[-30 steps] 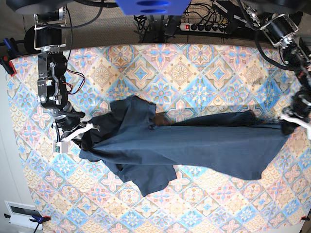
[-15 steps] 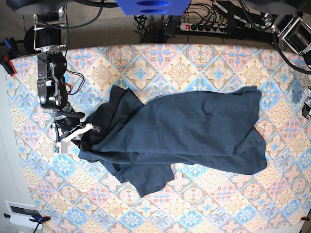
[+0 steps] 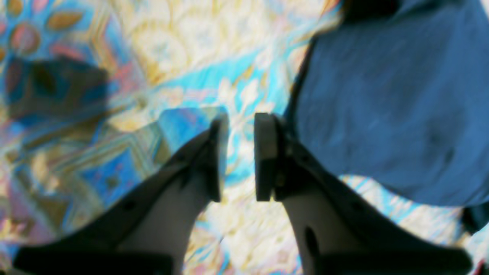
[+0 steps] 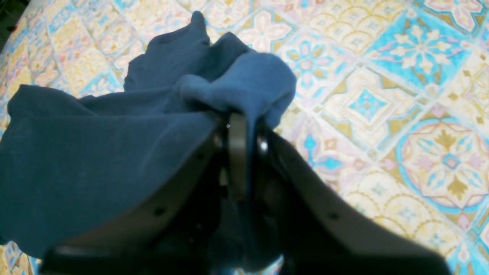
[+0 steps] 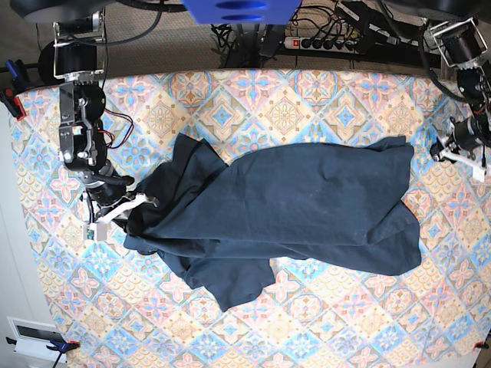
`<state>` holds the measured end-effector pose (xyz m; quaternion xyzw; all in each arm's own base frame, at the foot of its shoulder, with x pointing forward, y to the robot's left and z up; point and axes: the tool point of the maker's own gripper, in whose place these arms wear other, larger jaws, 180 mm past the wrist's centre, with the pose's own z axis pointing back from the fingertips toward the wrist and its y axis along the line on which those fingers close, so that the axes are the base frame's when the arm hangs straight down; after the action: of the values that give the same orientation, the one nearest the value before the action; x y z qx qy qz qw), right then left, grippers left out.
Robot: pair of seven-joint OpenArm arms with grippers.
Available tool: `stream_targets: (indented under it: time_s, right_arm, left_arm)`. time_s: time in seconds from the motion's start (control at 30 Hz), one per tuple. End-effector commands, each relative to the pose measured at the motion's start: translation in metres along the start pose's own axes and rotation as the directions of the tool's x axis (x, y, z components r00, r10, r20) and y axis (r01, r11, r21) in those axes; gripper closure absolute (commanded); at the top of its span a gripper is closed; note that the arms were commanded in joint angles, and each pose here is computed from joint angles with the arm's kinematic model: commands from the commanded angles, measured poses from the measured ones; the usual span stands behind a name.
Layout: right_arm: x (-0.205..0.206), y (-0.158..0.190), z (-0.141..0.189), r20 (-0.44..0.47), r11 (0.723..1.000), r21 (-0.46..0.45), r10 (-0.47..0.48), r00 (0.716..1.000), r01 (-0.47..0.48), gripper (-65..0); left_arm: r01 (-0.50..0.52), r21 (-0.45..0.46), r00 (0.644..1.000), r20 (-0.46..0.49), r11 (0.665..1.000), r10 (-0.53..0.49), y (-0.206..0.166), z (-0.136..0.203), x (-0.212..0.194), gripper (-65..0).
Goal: Layout the t-shirt on the table in an organized manner, then fold the t-shirt properly
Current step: 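Move the left gripper to the shirt's hem corner and grasp it, then pull the hem corner with the left gripper to straighten the shirt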
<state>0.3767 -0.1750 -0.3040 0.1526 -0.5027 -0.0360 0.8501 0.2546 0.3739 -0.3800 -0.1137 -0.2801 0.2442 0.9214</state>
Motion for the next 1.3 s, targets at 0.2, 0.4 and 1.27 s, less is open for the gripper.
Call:
stream_targets:
  time_s: [0.2, 0.4, 1.27]
  right_arm:
    - [0.012, -0.003, 0.005, 0.043, 1.000, -0.001, 0.010, 0.999, -0.010, -0.3]
    - [0.012, -0.003, 0.005, 0.043, 1.000, -0.001, 0.010, 0.999, -0.010, -0.3]
    - [0.012, 0.000, 0.005, 0.044, 1.000, 0.006, 0.013, 0.999, -0.014, -0.3]
  left_arm:
    - [0.128, -0.038, 0.990, 0.059, 0.991, -0.125, -0.032, 0.022, -0.003, -25.1]
    - [0.089, -0.133, 0.996, 0.041, 0.987, -0.084, -0.049, 0.024, -0.016, -43.1]
    - [-0.194, -0.213, 0.969, 0.112, 0.958, 0.221, -0.035, 0.019, -0.026, -49.4]
